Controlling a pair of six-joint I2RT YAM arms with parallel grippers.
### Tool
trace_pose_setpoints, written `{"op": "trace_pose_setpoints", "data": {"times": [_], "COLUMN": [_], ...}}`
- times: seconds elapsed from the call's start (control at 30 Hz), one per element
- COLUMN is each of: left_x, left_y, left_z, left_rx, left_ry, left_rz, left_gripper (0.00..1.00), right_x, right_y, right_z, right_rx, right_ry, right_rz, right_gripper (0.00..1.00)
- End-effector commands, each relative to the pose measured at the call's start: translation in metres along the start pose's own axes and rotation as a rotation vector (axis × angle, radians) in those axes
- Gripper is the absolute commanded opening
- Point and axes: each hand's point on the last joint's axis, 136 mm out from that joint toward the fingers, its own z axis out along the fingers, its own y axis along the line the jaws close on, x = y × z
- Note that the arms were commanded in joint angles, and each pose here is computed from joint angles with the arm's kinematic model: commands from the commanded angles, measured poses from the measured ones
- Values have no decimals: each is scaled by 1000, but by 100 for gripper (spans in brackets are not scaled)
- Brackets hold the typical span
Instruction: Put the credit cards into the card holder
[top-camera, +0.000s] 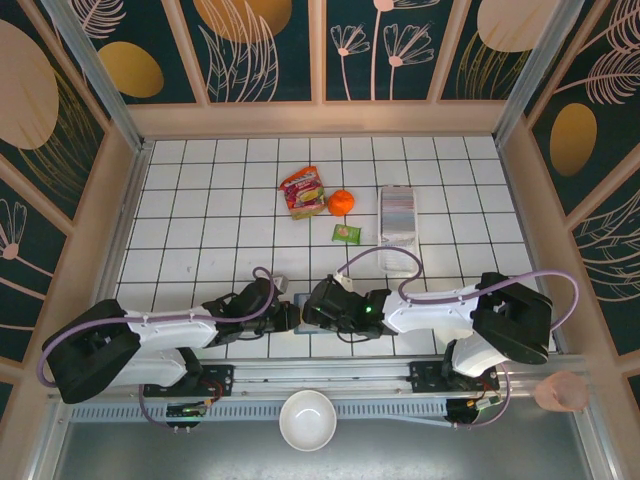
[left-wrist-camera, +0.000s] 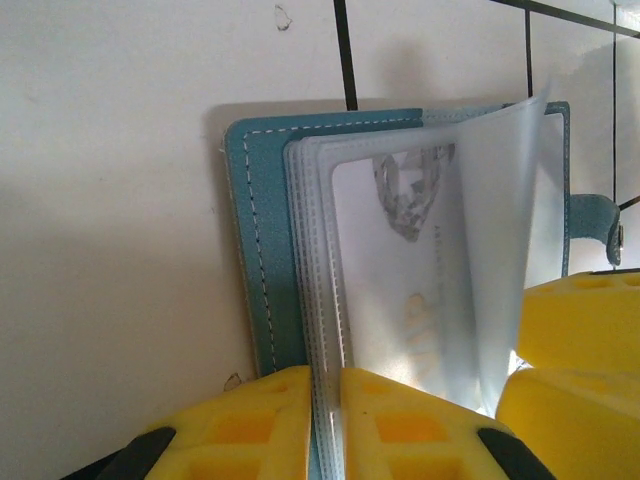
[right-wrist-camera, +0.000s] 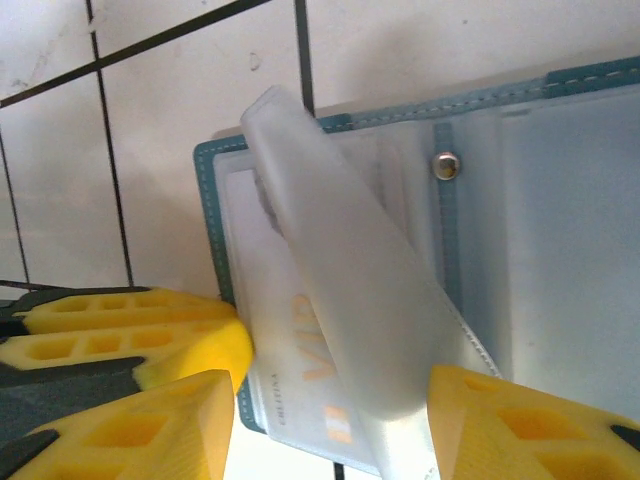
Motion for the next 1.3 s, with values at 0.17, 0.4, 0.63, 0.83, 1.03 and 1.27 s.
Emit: {"op": "trace_pose_setpoints", "data": {"times": [0.17, 0.4, 0.63, 0.83, 1.03, 1.27], "left_x": [2, -4, -4, -6, -13, -20], "left_y": [2, 9, 15, 17, 20, 10], "left_z": [0, -7, -9, -10, -19, -27], "left_rx": [-2, -25, -28, -38, -54, -34], "left_ry": [-4, -59, -82, -94, -143, -174], "left_rz": [-7, -28, -54, -58, -58, -36], "left_gripper": [14, 12, 11, 9, 11, 14], "right_x": [-7, -5, -2, -5, -31, -101], "right_y": [22, 44, 104, 131, 128, 61], "right_z": [-9, -10, -37, -70, -106, -157], "right_rx": [-139, -259, -471, -581, -498, -100], "right_ry": [-49, -39, -63, -114, -260, -558], "right_rz": [35, 33, -140, -238, -353, -614], "right_gripper": [54, 53, 54, 55, 56, 54]}}
